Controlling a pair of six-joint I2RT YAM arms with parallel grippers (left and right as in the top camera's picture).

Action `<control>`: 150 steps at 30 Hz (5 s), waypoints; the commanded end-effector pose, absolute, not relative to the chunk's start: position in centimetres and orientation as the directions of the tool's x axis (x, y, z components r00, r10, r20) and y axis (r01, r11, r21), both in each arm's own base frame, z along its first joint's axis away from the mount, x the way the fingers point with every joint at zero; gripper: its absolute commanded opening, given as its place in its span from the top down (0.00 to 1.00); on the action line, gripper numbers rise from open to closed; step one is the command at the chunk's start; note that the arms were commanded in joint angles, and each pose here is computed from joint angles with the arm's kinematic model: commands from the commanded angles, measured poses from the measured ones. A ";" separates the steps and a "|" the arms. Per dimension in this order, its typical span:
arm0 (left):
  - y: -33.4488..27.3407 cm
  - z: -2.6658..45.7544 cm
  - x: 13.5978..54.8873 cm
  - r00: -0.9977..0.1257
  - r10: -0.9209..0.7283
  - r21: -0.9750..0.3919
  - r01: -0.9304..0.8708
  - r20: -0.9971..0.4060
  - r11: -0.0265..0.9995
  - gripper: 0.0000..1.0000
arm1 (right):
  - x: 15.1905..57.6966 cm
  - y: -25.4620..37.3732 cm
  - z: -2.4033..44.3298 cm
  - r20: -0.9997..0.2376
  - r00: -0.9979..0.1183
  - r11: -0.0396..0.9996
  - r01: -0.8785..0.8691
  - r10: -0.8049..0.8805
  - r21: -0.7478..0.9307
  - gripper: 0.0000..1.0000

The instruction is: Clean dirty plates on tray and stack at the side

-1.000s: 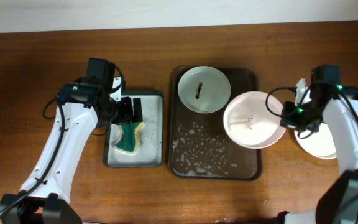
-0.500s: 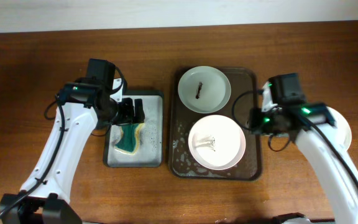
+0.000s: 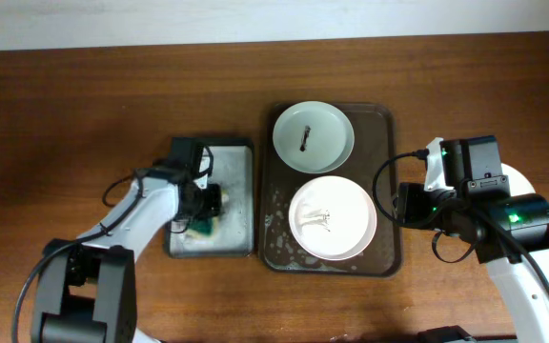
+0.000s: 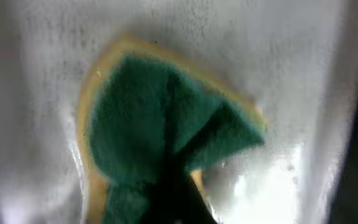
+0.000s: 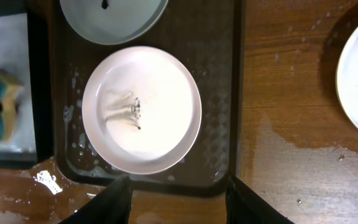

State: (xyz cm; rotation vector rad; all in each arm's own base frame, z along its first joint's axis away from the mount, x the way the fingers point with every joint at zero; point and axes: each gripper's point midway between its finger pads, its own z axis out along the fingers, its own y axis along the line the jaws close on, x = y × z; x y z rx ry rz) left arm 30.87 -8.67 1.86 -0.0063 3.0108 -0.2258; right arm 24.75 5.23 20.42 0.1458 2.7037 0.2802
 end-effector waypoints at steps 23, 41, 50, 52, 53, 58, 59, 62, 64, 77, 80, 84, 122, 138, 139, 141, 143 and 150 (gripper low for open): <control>-10.4 3.9 33.0 -0.974 -0.005 -0.145 0.029 -0.227 0.989 0.38 | 24.9 5.4 20.7 -0.403 -0.904 0.974 0.053 0.141 0.222 0.50; -10.6 4.7 29.9 -0.995 0.043 -0.122 0.054 -0.089 0.991 0.43 | 24.9 5.4 20.7 -0.402 -0.905 0.974 0.054 0.141 0.221 0.50; -11.4 5.3 30.9 -0.983 0.063 -0.126 0.085 -0.170 0.988 1.00 | 26.4 5.5 18.7 -0.346 -0.928 0.976 0.069 0.138 0.207 0.51; -13.1 11.0 33.4 -0.967 0.079 -0.173 0.123 -0.242 0.977 1.00 | 28.3 5.8 16.8 -0.315 -0.939 0.977 0.075 0.137 0.200 0.51; -14.8 13.3 33.9 -0.957 0.098 -0.238 0.166 -0.271 0.957 1.00 | 29.1 5.9 15.6 -0.288 -0.948 0.978 0.081 0.135 0.194 0.51; -21.3 14.6 33.4 -0.923 0.205 -0.346 0.318 -0.325 0.883 1.00 | 30.2 6.0 6.6 -0.026 -0.998 0.981 0.047 0.053 0.189 0.55; -23.0 14.2 33.0 -0.919 0.224 -0.354 0.338 -0.325 0.872 1.00 | 30.1 6.0 4.6 0.041 -0.998 0.971 0.053 0.045 0.233 0.59; -27.3 11.9 31.7 -0.918 0.264 -0.374 0.366 -0.297 0.852 1.00 | 30.1 5.5 1.8 0.122 -0.988 0.950 0.122 0.090 0.288 0.66; -28.9 9.5 31.3 -0.934 0.261 -0.387 0.341 -0.245 0.857 1.00 | 29.5 6.2 0.3 0.115 -0.990 0.946 0.116 0.085 0.302 0.72; -34.2 -3.5 28.4 -0.984 0.178 -0.397 0.165 -0.005 0.903 1.00 | 28.9 6.1 -0.9 0.117 -0.982 0.943 0.178 0.150 0.281 0.96; -25.3 -5.0 31.4 -0.987 0.127 0.031 0.125 -0.095 0.992 1.00 | 28.8 6.1 -0.8 0.123 -0.981 0.943 0.179 0.150 0.279 0.96; -18.6 -1.4 34.9 -0.964 0.167 0.398 0.074 -0.204 0.914 1.00 | 28.4 5.6 -0.9 0.134 -0.980 0.952 0.178 0.148 0.250 0.96; -9.8 9.9 32.6 -0.988 0.137 -0.221 0.149 -0.069 0.964 0.48 | 25.9 11.2 25.9 -0.650 -0.581 0.779 0.044 -0.489 -0.626 0.96; -9.6 15.9 31.7 -0.962 0.133 -0.223 0.187 -0.239 0.957 0.00 | 27.4 6.2 18.4 -0.396 -0.917 0.990 0.014 -0.043 -0.142 0.96; -9.6 15.9 31.7 -0.962 0.133 -0.223 0.187 -0.239 0.957 0.00 | 27.4 5.5 17.9 -0.348 -0.937 0.999 -0.024 -0.039 -0.049 0.96; -9.6 15.9 31.7 -0.962 0.133 -0.223 0.187 -0.239 0.957 0.00 | 28.1 0.4 18.0 -0.316 -0.933 0.977 0.121 0.173 0.176 0.96; -9.6 15.9 31.7 -0.962 0.133 -0.223 0.187 -0.239 0.957 0.00 | 27.9 -9.2 18.5 -0.353 -0.775 0.852 0.473 0.524 0.226 0.96; -9.6 15.9 31.7 -0.962 0.133 -0.223 0.187 -0.239 0.957 0.00 | 25.3 -24.1 11.9 -0.246 -0.376 0.433 0.866 0.893 0.250 0.96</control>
